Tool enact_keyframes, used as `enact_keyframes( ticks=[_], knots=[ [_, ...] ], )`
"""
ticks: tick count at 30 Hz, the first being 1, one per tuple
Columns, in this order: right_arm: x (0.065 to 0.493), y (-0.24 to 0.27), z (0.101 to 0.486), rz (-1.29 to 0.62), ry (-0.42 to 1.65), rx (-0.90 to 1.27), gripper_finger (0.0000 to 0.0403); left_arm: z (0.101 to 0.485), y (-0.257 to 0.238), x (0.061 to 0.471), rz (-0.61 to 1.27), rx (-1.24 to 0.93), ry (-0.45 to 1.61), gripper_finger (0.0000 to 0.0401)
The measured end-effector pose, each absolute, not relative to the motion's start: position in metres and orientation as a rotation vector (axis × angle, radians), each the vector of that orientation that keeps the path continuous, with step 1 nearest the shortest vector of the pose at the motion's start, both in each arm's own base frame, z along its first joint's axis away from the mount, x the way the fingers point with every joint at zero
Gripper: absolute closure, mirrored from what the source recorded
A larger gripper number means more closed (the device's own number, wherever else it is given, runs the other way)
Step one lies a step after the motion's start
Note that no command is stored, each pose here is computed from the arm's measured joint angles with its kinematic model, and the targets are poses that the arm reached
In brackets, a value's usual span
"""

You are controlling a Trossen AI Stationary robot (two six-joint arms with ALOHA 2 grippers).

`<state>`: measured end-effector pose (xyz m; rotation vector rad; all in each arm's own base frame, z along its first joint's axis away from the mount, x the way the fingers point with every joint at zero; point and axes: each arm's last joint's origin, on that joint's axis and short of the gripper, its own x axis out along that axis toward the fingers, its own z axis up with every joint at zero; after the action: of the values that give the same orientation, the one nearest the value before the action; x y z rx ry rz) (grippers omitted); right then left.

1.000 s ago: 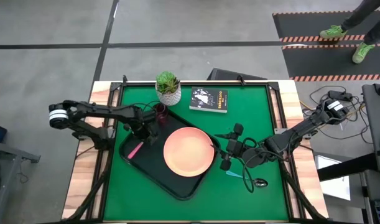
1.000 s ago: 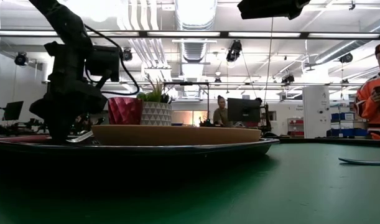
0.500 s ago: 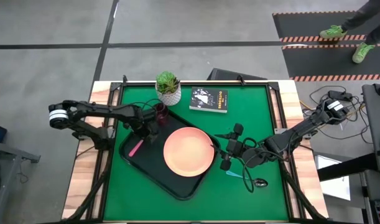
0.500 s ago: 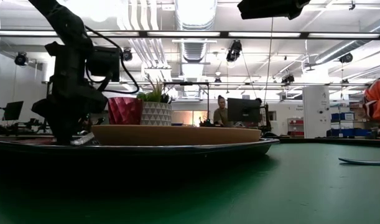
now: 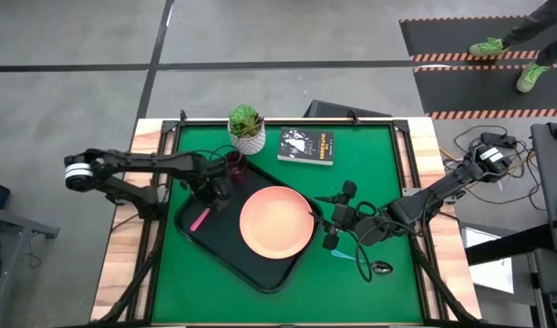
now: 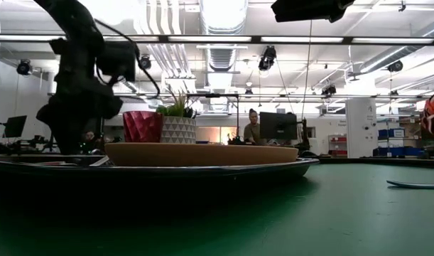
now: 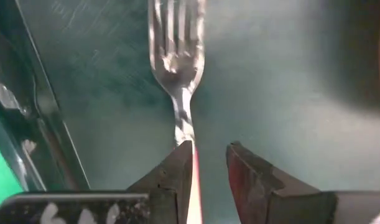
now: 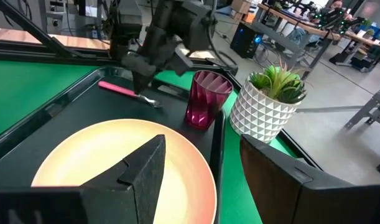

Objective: Pick and place plate/cup/fork/spoon on tray
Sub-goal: Put the blue spoon on the black tray to the right of the pink fork

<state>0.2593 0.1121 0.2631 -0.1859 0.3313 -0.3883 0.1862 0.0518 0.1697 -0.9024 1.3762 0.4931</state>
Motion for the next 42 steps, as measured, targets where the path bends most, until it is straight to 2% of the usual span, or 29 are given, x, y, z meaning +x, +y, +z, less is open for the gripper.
enact_keyframes(
  ticks=[9, 13, 16, 20, 25, 29, 35, 42],
  knots=[
    [0.259, 0.112, 0.263, -0.386, 0.331, -0.17, 0.0207, 0.208, 0.033, 0.171, 0.442, -0.865, 1.177, 0.0322],
    [0.259, 0.113, 0.261, -0.365, 0.346, -0.134, 0.0207, 0.229, 0.018, 0.173, 0.423, -0.745, 0.927, 0.0322],
    [0.257, 0.114, 0.256, -0.28, 0.404, -0.102, 0.0207, 0.241, 0.001, 0.177, 0.374, -0.638, 0.737, 0.0322],
    [0.255, 0.118, 0.248, -0.133, 0.494, 0.002, 0.0207, 0.256, -0.021, 0.185, 0.252, -0.463, 0.484, 0.0322],
    [0.251, 0.124, 0.236, -0.098, 0.593, 0.134, 0.0207, 0.274, -0.045, 0.195, 0.079, -0.254, 0.282, 0.0322],
    [0.245, 0.129, 0.224, -0.11, 0.709, 0.287, 0.0207, 0.281, -0.057, 0.202, 0.005, -0.138, 0.181, 0.0322],
    [0.23, 0.137, 0.201, -0.187, 1.003, 0.575, 0.0207, 0.277, -0.061, 0.21, -0.009, -0.086, 0.174, 0.0322],
    [0.218, 0.142, 0.17, -0.276, 1.343, 0.601, 0.0207, 0.269, -0.064, 0.217, -0.006, -0.078, 0.213, 0.0322]
  ],
)
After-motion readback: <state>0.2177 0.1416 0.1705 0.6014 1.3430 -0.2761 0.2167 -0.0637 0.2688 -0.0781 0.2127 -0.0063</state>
